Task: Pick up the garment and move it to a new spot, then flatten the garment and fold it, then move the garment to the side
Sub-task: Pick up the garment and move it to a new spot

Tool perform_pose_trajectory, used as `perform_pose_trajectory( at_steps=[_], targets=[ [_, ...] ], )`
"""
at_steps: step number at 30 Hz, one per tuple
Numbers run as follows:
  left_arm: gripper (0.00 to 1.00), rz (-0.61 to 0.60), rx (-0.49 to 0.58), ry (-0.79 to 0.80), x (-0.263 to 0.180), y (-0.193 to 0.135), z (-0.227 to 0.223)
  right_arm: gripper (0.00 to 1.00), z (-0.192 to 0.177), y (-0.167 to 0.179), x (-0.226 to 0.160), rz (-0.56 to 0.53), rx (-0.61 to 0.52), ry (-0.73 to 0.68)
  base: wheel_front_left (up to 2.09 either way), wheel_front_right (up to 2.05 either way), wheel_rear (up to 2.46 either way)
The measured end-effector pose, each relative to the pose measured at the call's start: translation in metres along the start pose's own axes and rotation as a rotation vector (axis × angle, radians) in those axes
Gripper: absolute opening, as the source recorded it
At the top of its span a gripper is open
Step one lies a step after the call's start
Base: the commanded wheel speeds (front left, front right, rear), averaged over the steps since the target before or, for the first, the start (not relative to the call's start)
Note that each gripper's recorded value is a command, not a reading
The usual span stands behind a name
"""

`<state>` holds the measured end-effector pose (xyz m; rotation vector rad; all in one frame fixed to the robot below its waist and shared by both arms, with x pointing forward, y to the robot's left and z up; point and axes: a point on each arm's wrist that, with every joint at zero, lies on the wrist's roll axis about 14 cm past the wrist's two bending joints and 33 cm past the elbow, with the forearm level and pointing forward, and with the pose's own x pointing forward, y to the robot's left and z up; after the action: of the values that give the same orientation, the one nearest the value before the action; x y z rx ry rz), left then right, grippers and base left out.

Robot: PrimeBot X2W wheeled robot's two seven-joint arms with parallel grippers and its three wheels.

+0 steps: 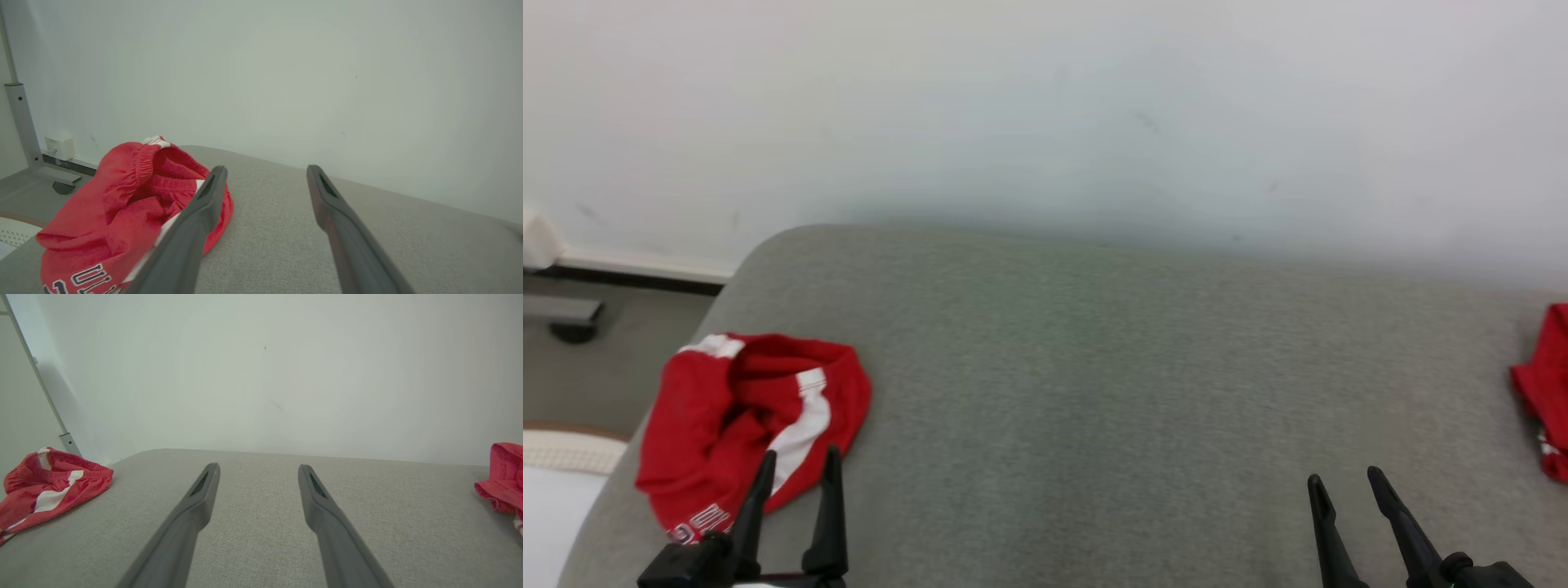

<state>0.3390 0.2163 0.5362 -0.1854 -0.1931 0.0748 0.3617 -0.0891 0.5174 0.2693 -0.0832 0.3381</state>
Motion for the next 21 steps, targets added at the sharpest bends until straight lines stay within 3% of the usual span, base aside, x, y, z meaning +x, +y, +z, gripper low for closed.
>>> perform_pose_trajectory(
  at_steps=[12, 21],
  targets=[
    [1.0, 0.227, 0.036, -0.02, -0.043, 0.068, 0.013, 1.0, -0.02, 0.064, 0.033, 0.213, 0.034, 0.054, 0.0, 0.0, 0.0],
    [1.0, 0.279, 0.041, -0.008, -0.054, 0.083, 0.011, 1.0, -0.027, 0.087, 0.043, 0.284, 0.049, 0.071, 0.0, 0.0, 0.0]
  ],
)
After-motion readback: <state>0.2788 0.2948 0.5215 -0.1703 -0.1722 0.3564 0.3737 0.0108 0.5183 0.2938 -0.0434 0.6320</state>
